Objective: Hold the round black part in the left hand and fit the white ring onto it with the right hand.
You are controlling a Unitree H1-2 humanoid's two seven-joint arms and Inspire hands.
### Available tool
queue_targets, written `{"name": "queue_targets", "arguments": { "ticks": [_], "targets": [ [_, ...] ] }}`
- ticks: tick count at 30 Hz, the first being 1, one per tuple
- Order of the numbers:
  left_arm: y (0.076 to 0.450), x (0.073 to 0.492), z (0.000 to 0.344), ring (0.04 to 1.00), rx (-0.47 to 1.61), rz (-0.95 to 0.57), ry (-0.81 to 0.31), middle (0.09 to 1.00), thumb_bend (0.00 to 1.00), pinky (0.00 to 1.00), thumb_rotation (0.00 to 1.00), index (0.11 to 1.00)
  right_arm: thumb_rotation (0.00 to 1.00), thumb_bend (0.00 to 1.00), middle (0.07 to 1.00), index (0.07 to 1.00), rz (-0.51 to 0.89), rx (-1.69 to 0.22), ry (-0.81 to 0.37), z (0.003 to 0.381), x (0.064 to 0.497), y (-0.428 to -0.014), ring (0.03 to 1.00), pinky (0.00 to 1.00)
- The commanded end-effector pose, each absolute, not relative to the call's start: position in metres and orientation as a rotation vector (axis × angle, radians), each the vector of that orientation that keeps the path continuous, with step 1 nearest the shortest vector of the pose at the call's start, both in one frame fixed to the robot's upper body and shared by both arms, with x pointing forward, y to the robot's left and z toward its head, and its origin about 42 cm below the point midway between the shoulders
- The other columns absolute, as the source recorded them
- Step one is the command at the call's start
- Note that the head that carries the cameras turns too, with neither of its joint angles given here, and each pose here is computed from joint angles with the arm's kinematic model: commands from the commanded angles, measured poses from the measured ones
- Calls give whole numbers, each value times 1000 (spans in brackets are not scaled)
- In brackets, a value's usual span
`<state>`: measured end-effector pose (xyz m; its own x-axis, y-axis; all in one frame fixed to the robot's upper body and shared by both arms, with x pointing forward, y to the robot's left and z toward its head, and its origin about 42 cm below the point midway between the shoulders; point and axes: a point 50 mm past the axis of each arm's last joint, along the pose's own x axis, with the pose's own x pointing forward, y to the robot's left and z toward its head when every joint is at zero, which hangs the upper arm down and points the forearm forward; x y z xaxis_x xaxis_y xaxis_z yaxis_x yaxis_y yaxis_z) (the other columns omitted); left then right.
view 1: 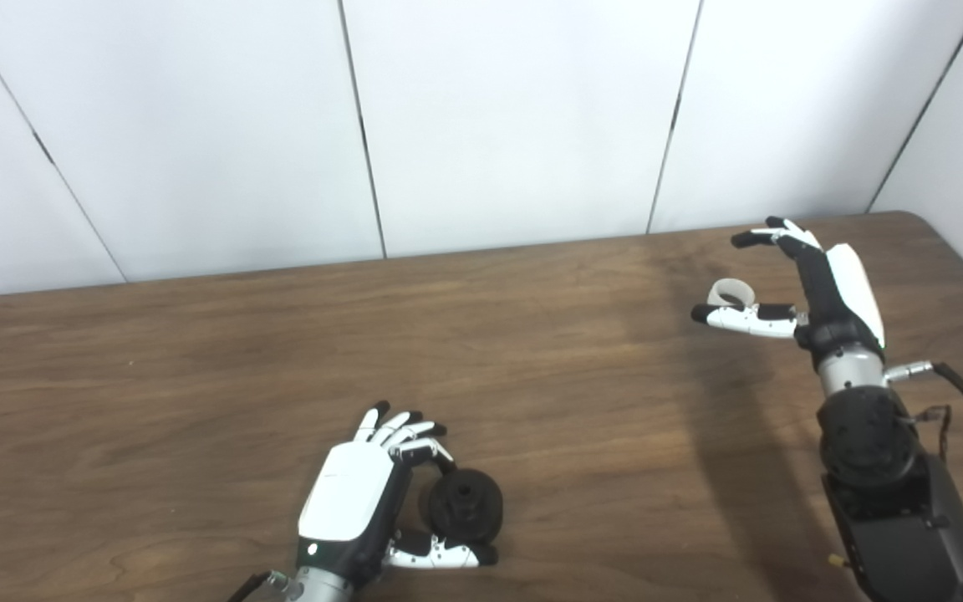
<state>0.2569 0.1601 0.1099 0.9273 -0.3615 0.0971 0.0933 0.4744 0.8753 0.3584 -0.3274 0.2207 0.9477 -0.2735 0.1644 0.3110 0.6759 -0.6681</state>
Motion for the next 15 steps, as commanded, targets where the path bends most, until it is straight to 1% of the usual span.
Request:
{"name": "queue_targets", "arguments": {
  "ticks": [1,5,6,10,15],
  "targets": [
    [170,252,96,890,1084,-306,-217,800,520,1000,50,488,194,844,936,709,-360,-799,-123,247,369,-335,975,910],
    [173,252,98,888,1087,-303,-217,799,520,1000,50,488,183,860,947,711,-367,-826,-105,246,379,-340,976,902],
    [174,252,98,888,1088,-302,-217,800,520,1000,49,488,163,864,954,710,-369,-830,-99,246,382,-342,980,905],
    [180,253,100,890,1085,-299,-218,800,520,1000,48,488,141,859,977,716,-372,-837,-57,245,392,-346,996,918],
    [187,254,101,876,1076,-286,-232,789,520,1000,48,488,169,846,994,740,-361,-869,3,244,401,-351,1000,919]
  ]
}}
